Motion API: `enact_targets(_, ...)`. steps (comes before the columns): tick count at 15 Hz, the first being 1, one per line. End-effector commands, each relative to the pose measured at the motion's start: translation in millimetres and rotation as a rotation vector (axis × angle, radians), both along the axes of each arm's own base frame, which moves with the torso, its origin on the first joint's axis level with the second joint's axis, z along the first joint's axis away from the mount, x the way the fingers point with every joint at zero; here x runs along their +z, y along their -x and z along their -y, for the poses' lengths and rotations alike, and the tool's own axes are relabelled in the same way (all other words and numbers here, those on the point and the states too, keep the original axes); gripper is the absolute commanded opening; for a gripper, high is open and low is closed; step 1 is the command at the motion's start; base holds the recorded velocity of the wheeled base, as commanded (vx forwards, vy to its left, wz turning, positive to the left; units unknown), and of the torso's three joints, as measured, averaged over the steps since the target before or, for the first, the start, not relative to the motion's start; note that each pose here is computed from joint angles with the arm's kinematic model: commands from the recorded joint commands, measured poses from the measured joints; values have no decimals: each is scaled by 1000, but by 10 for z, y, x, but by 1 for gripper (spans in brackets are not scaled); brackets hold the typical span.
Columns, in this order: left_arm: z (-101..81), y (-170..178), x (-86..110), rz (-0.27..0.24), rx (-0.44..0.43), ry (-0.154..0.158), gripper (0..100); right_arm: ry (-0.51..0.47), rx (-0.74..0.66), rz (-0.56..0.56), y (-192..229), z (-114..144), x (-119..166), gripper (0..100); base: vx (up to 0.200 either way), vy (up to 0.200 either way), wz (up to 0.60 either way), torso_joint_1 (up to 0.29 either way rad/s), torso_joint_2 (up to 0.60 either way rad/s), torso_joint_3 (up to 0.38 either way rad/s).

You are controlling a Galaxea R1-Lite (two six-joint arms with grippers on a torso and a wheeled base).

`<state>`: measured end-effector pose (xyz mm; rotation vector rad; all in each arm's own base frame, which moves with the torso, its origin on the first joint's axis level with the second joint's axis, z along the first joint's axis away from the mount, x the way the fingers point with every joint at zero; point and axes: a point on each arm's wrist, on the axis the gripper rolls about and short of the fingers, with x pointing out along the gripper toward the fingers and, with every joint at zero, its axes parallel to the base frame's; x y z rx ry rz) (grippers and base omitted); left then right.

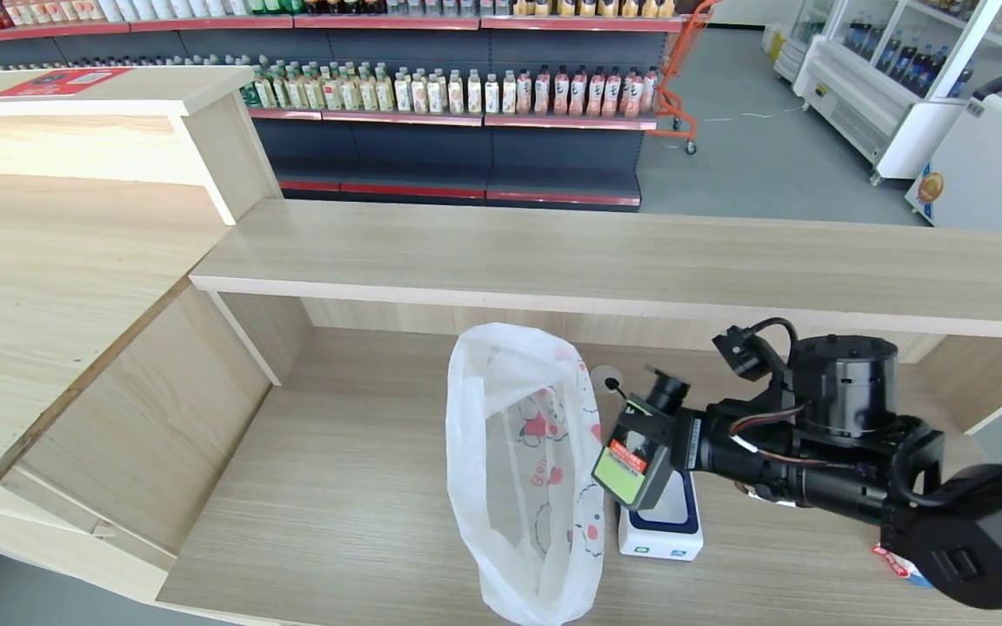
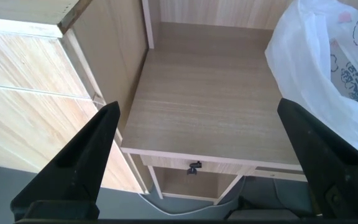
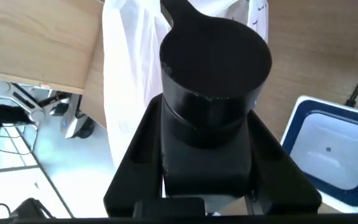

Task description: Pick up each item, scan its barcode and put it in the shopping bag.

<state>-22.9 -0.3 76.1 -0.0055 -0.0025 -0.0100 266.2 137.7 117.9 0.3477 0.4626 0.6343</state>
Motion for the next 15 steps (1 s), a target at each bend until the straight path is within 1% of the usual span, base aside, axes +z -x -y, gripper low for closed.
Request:
enact_targets(1,0,0,0,1,1,1,100,81,44,-16,-219,-177,-325,0,0,0,0,0,0,0)
enact_targets(2,0,0,0,1,1,1,100,102,67,14,-317,-263,-360,0,0,0,0,0,0,0)
enact_targets(5,0,0,0,1,1,1,100,116,114,58,-496,-505,-434,0,0,0,0,0,0,0)
enact_targets(7,0,0,0,1,1,1,100,138,155,81,-535,-661,-511,0,0,0,0,0,0,0)
enact_targets(9,0,0,0,1,1,1,100,204,201,112,-566,-757,-674,0,0,0,0,0,0,0)
enact_targets(12,0,0,0,1,1,1,100,357,273,214,-682,-810,-1043,0,0,0,0,0,0,0)
enact_targets(13,0,0,0,1,1,1,100,372,280,241,-715,-831,-1112,0,0,0,0,0,0,0)
enact_targets(14,0,0,0,1,1,1,100,387,292,292,-792,-901,-1211,0,0,0,0,0,0,0)
enact_targets(15,0,0,0,1,1,1,100,393,301,314,-824,-953,-1228,0,0,0,0,0,0,0)
